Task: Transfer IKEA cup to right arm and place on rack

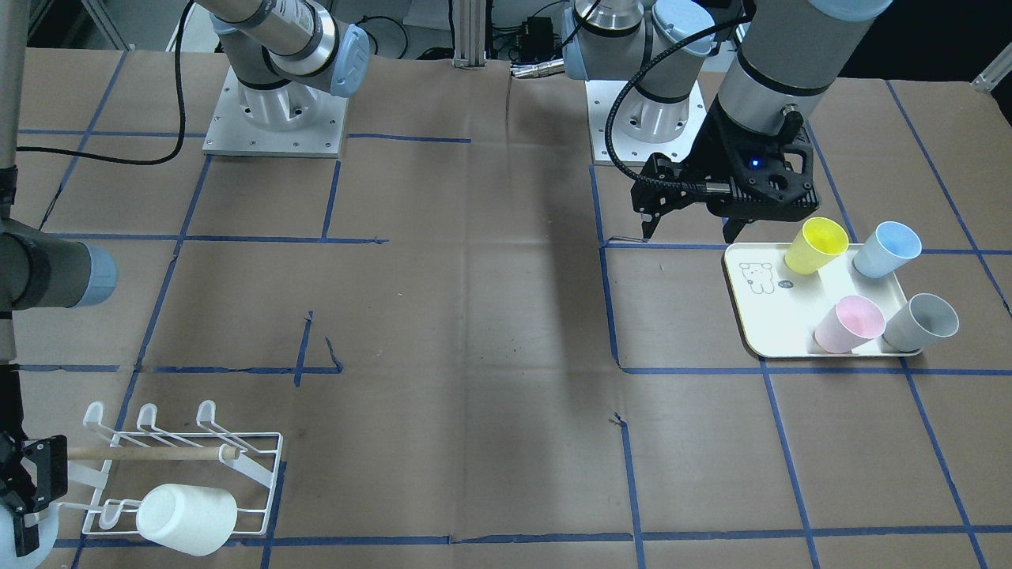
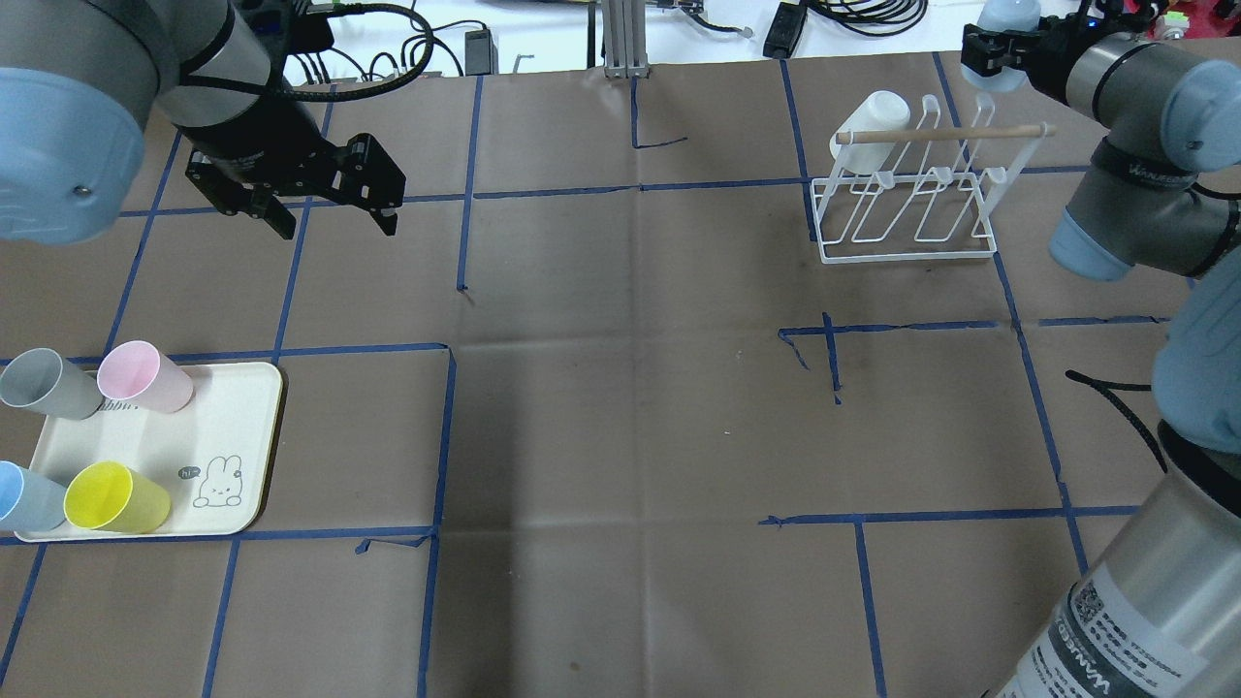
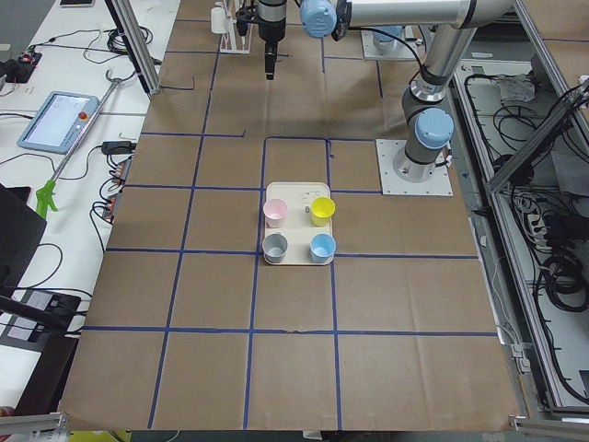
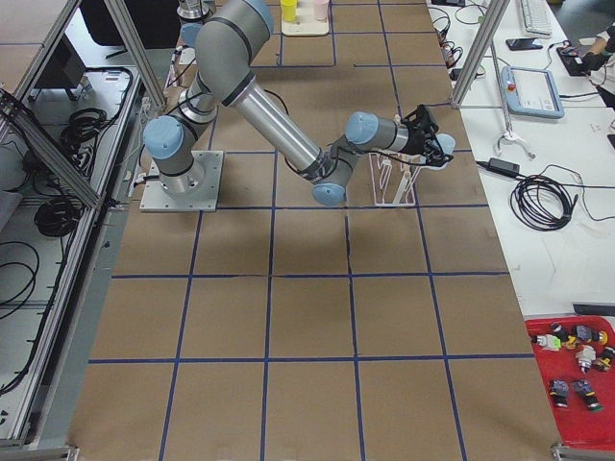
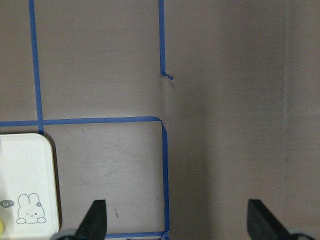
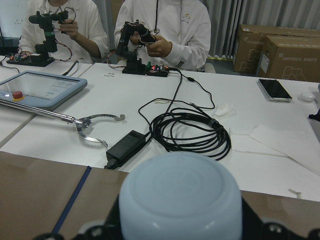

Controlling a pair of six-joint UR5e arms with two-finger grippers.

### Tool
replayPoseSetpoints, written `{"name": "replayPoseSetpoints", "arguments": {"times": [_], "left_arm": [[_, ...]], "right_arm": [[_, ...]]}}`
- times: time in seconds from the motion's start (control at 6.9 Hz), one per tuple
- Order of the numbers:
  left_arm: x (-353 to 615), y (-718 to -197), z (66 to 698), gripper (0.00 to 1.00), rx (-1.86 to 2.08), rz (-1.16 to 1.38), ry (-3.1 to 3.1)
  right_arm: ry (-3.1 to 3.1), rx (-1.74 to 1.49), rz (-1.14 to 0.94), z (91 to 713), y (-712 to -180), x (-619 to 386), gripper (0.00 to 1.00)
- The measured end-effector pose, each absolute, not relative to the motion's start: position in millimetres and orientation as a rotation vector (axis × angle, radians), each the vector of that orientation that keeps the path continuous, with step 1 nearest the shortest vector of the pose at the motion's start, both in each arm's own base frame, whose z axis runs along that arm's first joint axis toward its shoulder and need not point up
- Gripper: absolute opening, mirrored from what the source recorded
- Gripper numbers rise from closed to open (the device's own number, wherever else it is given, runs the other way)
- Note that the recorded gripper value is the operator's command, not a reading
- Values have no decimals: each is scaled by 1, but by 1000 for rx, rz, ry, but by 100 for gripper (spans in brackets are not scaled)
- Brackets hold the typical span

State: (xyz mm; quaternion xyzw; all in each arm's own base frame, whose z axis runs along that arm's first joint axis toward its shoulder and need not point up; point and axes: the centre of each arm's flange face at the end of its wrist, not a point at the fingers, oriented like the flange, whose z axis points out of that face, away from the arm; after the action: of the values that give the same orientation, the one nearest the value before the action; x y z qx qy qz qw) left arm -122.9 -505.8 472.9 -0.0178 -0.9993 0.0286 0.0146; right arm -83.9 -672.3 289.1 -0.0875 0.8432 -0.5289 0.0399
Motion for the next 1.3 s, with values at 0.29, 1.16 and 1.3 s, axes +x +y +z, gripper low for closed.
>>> {"name": "replayPoseSetpoints", "arguments": {"times": [0.29, 1.16, 1.3], "left_arm": [[-123, -504, 472, 100, -57, 88, -3111], [-117, -502, 475, 100, -48, 98, -3174], [-117, -502, 476, 100, -43, 101, -3177]], "right_arm": [[2595, -257, -1587, 277, -663, -80, 30], [2607, -226, -1536, 269, -655, -77, 100], [2605, -226, -1542, 272, -655, -77, 100]]}}
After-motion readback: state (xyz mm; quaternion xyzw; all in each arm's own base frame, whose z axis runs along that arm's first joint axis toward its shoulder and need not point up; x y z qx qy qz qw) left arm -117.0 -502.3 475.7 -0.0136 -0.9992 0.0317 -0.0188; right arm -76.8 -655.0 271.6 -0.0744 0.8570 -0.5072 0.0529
